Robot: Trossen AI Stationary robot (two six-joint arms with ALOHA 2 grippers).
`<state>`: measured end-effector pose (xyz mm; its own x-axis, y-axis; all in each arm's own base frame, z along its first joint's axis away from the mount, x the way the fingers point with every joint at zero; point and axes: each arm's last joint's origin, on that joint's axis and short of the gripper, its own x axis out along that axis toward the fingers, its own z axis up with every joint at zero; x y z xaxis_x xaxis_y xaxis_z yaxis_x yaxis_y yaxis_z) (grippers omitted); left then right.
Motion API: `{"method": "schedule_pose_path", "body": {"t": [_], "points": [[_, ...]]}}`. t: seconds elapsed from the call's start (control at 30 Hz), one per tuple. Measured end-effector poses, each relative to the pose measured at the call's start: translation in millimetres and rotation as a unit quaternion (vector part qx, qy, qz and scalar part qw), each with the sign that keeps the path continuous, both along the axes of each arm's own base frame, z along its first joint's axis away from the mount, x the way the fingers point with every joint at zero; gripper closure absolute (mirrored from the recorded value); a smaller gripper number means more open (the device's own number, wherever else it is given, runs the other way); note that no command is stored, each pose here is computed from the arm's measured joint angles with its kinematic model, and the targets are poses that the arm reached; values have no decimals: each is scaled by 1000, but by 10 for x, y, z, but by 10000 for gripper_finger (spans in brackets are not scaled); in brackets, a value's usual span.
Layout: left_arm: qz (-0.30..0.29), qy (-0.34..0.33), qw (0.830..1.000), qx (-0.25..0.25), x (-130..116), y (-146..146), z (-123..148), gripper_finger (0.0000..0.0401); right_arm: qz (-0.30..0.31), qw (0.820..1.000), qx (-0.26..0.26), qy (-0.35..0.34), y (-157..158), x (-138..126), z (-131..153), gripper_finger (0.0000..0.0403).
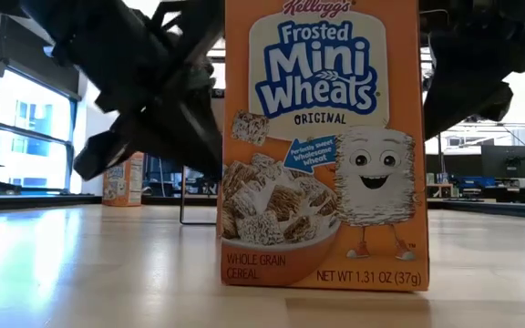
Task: Stack cereal on shelf
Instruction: Put the bottom right orange cereal box on the shelf
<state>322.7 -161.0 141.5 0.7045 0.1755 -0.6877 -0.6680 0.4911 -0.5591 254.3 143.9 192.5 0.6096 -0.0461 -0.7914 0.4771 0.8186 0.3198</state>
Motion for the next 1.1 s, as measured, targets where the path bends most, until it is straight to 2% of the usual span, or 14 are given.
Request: {"method": "schedule_pose_path", "body": {"t": [0.1,0.3,0.43,0.67,0.93,1.1], "points": [[33,8,999,8,-42,14,-23,401,-9,1000,4,7,7,-22,-10,403],[62,34,997,33,-210,-6,12,401,-5,1000,6,5,28,-28,-8,403],[74,12,996,52,-250,-15,129,401,-6,1000,5,4,27,-25,-8,403],[62,26,997,47,-166,89,33,401,-5,1000,-5,-8,0,9,5,403],[98,15,991,87,-133,211,34,400,11,1000,-8,-20,14,29,21,403],[69,41,994,77,-84,227,-74,400,20,999,-4,-25,26,39,29,403]]}}
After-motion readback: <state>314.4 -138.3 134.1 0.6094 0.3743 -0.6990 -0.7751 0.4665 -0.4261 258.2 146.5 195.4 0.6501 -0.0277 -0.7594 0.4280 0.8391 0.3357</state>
